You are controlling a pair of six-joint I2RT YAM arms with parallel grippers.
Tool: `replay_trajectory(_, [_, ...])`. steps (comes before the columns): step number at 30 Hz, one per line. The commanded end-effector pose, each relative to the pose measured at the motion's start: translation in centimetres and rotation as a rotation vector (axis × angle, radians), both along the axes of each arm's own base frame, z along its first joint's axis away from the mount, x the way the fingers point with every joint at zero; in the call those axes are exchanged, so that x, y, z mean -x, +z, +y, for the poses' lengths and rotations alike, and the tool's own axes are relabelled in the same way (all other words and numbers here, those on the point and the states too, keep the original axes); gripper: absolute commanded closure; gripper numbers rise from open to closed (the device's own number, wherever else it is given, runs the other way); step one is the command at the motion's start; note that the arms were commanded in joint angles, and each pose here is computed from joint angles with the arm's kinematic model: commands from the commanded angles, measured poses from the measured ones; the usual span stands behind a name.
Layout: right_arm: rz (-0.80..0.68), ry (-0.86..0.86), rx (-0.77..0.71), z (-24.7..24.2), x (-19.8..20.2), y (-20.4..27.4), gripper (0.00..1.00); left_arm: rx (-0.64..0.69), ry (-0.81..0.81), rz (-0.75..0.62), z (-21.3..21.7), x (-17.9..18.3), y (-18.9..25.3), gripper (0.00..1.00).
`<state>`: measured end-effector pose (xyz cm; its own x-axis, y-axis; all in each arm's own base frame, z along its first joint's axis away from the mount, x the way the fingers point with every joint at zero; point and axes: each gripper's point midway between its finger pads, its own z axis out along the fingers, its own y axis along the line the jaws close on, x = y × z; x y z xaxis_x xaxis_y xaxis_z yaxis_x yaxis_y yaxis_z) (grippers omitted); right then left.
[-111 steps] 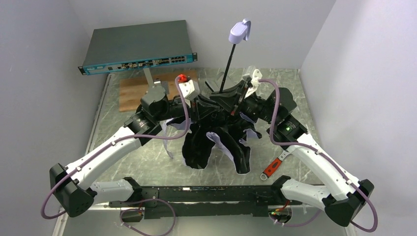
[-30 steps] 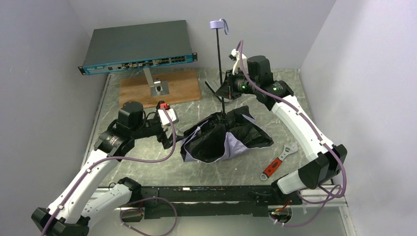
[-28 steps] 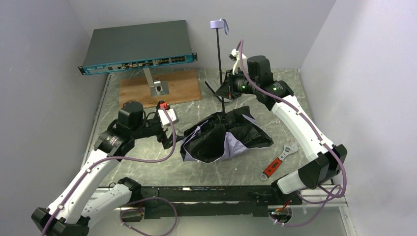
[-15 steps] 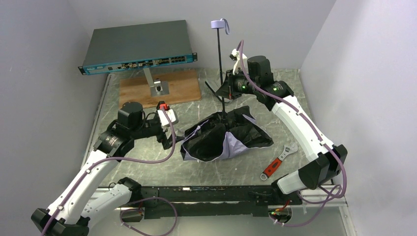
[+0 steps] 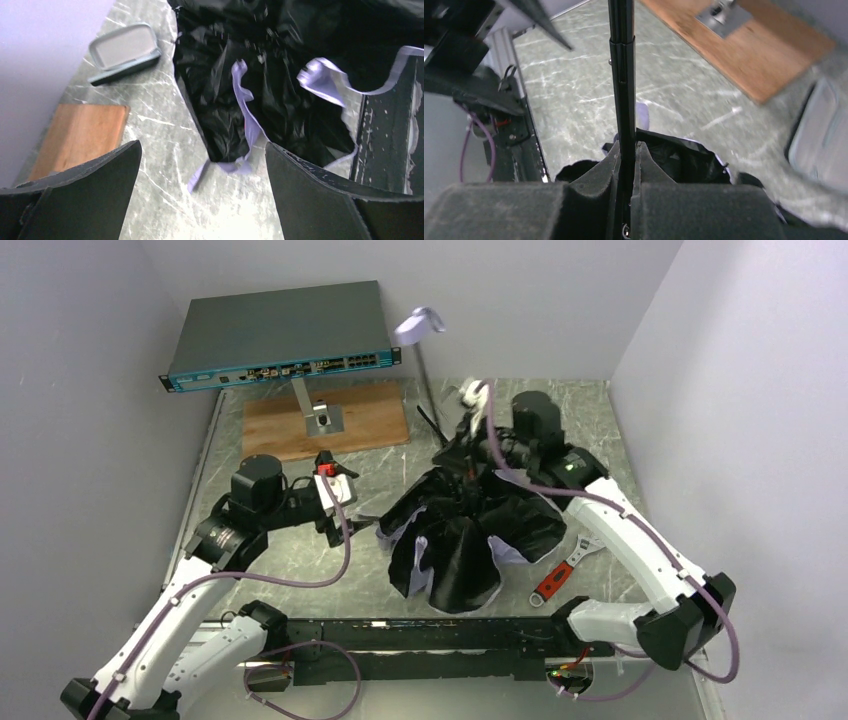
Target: Open the umbrella
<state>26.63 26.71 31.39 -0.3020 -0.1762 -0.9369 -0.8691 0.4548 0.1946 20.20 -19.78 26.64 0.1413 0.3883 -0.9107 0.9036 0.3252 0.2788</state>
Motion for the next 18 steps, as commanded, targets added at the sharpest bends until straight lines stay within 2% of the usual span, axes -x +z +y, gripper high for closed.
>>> replay_trajectory(1, [-0.474, 0.162, -0.074, 5.5, 3.3, 6.9, 1.0, 0.13, 0.005, -0.097, -0.6, -0.2, 4.2, 0.0])
replay_trajectory(4, [-0.683, -0.068, -0.127, 2.4, 1.8, 10.1, 1.0, 0.115, 0.002, -0.104, -0.3, 0.0, 4.7, 0.0])
replay_trajectory(6, [-0.783, -0.131, -0.15, 0.8, 2.0, 10.7, 1.0, 0.127, -0.016, -0.112, -0.6, 0.3, 4.7, 0.0])
replay_trajectory(9, [-0.702, -0.036, -0.194, 2.8, 3.1, 9.3, 1.0, 0.139, -0.068, -0.131, -1.9, 0.4, 4.6, 0.03])
replay_trajectory(12, [-0.653, 0.039, -0.211, 4.5, 4.0, 9.1, 1.0, 0.085, -0.122, -0.158, -3.5, 0.3, 4.3, 0.1])
replay_trajectory(18, [-0.628, 0.059, -0.252, 5.1, 4.6, 10.5, 1.0, 0.088, -0.132, -0.165, -6.5, -1.2, 4.0, 0.22])
